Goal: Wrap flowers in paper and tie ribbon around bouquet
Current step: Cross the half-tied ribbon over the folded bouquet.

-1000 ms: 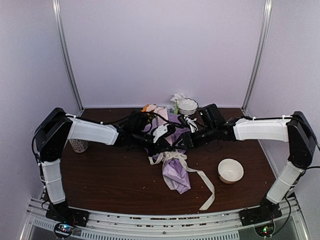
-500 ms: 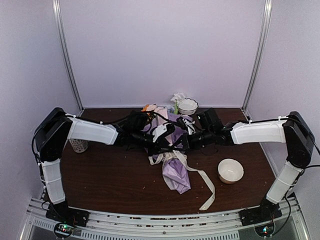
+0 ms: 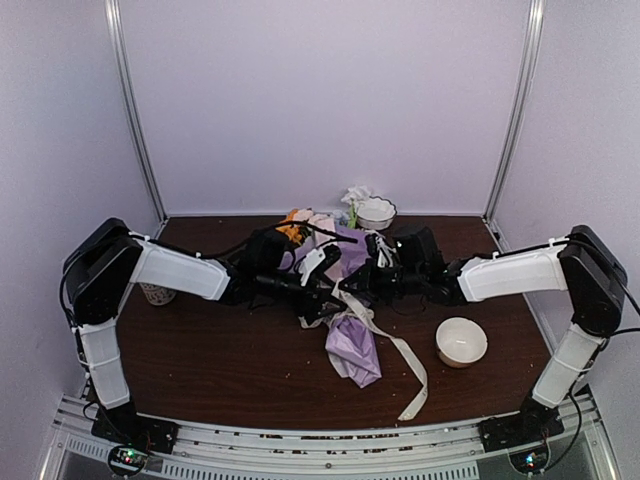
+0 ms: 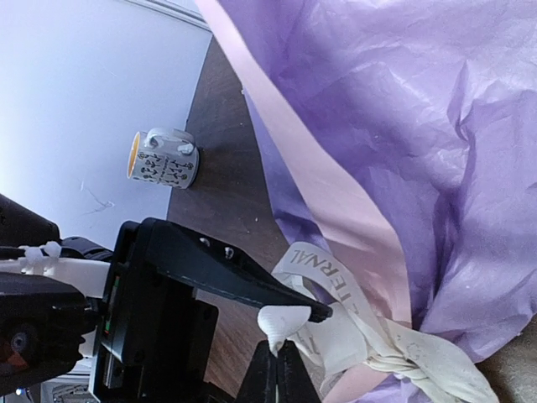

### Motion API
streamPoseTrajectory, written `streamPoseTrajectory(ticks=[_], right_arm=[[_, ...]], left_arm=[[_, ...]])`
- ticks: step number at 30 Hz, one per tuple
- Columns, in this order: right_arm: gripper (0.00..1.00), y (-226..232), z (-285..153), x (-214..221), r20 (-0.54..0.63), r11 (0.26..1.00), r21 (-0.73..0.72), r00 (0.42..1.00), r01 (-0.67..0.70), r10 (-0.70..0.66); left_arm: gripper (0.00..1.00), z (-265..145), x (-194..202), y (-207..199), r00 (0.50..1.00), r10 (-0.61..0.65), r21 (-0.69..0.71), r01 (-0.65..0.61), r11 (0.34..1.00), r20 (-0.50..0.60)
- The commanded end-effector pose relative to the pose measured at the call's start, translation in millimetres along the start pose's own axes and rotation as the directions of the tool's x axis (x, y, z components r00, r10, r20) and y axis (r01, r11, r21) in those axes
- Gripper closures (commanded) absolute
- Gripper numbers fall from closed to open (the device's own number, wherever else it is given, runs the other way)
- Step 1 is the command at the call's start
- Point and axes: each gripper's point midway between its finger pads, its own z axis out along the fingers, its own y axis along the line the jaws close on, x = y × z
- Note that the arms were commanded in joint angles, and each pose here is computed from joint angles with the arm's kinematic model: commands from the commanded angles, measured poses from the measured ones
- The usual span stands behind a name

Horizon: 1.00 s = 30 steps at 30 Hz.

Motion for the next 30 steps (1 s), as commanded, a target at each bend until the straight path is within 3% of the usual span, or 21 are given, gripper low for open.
streamPoseTrajectory(ticks=[1, 13, 19, 30], right_arm=[[1.00, 15.0, 0.0, -11.8, 0.108, 0.999, -0.028, 0.993, -0.042, 0.045], [1.00, 18.9, -4.2, -18.9, 0.239, 0.995, -0.003, 0.966, -0.104, 0.101], [1.00, 19.9, -5.5, -16.6, 0.248, 0.993, -0.018, 0.961, -0.118, 0.118], [1.00, 23.8, -3.9, -7.1, 0.224, 0.993, -0.029, 0.967, -0.116, 0.119]], left_arm=[[0.33, -0.8, -23.8, 0.3, 0.997, -0.008, -0.015, 0.009, 1.000, 0.081], [0.35, 3.9, -28.1, -0.5, 0.997, -0.024, -0.005, 0.024, 1.000, 0.080], [0.45, 2.9, -29.6, 4.5, 0.995, -0.033, -0.034, 0.036, 0.999, 0.090], [0.89, 2.7, -31.3, 4.0, 0.993, -0.026, 0.013, 0.024, 1.000, 0.119]])
